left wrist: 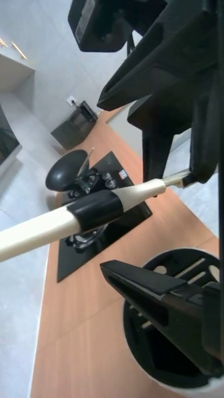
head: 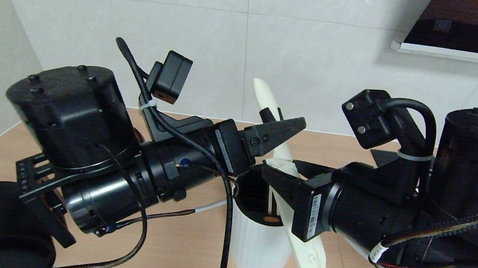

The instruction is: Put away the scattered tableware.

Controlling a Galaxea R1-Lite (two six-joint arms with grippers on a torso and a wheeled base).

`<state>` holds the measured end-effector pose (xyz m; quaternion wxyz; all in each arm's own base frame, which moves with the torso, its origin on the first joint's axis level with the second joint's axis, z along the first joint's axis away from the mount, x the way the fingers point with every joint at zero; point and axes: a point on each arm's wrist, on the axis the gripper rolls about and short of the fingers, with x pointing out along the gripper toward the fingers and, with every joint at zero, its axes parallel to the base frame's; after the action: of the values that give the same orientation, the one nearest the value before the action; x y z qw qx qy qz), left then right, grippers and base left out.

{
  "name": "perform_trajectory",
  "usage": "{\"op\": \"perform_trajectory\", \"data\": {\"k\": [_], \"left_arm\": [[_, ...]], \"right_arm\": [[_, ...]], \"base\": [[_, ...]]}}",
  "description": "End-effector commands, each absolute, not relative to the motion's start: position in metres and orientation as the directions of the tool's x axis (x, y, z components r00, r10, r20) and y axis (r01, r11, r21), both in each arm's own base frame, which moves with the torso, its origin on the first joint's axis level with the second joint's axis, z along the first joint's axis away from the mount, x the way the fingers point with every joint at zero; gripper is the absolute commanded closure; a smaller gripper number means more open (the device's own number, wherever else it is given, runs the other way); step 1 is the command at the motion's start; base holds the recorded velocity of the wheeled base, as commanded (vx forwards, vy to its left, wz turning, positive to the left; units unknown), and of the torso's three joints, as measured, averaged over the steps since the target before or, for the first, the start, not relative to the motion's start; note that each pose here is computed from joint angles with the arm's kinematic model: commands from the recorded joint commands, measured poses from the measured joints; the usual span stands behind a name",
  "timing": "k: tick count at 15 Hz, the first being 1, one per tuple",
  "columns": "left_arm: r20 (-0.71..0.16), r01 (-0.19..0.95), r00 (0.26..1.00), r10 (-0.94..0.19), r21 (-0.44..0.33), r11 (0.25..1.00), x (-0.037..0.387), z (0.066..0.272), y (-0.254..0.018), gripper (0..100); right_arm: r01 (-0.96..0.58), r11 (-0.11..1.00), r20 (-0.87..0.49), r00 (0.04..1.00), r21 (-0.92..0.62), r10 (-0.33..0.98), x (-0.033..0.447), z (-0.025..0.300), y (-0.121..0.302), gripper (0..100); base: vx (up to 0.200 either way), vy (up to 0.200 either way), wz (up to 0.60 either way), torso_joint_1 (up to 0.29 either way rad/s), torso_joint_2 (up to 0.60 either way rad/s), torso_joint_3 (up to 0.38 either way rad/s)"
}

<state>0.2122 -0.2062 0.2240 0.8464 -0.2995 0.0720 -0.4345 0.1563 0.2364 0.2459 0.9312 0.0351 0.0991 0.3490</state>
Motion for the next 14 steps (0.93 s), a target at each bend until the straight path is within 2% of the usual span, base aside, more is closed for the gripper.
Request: {"op": "perform_trajectory", "data": {"k": [1,12,13,14], "left_arm": [[0.136,0.691,0.612,-0.779,-0.571,0.443,0.2129,0.2228,-0.2071,0],[0.153,0.691,0.621,-0.769,-0.569,0.445,0.2143,0.2227,-0.2081,0],[0.152,0.691,0.621,-0.769,-0.569,0.446,0.2144,0.2225,-0.2081,100],[0.15,0.69,0.621,-0.769,-0.57,0.447,0.2143,0.2221,-0.208,100]], "right_arm": [[-0.646,0.751,-0.16,0.734,0.134,0.66,0.1557,0.2453,0.2376,100],[-0.665,0.736,-0.179,0.715,0.126,0.676,0.1489,0.2393,0.2399,100],[-0.665,0.736,-0.179,0.715,0.125,0.676,0.1483,0.2393,0.2398,100],[-0.666,0.735,-0.182,0.713,0.123,0.677,0.148,0.2384,0.2392,100]], "base": [[0.0,0.0,0.0,0.0,0.0,0.0],[0.0,0.0,0.0,0.0,0.0,0.0],[0.0,0.0,0.0,0.0,0.0,0.0],[0.0,0.0,0.0,0.0,0.0,0.0]]}}
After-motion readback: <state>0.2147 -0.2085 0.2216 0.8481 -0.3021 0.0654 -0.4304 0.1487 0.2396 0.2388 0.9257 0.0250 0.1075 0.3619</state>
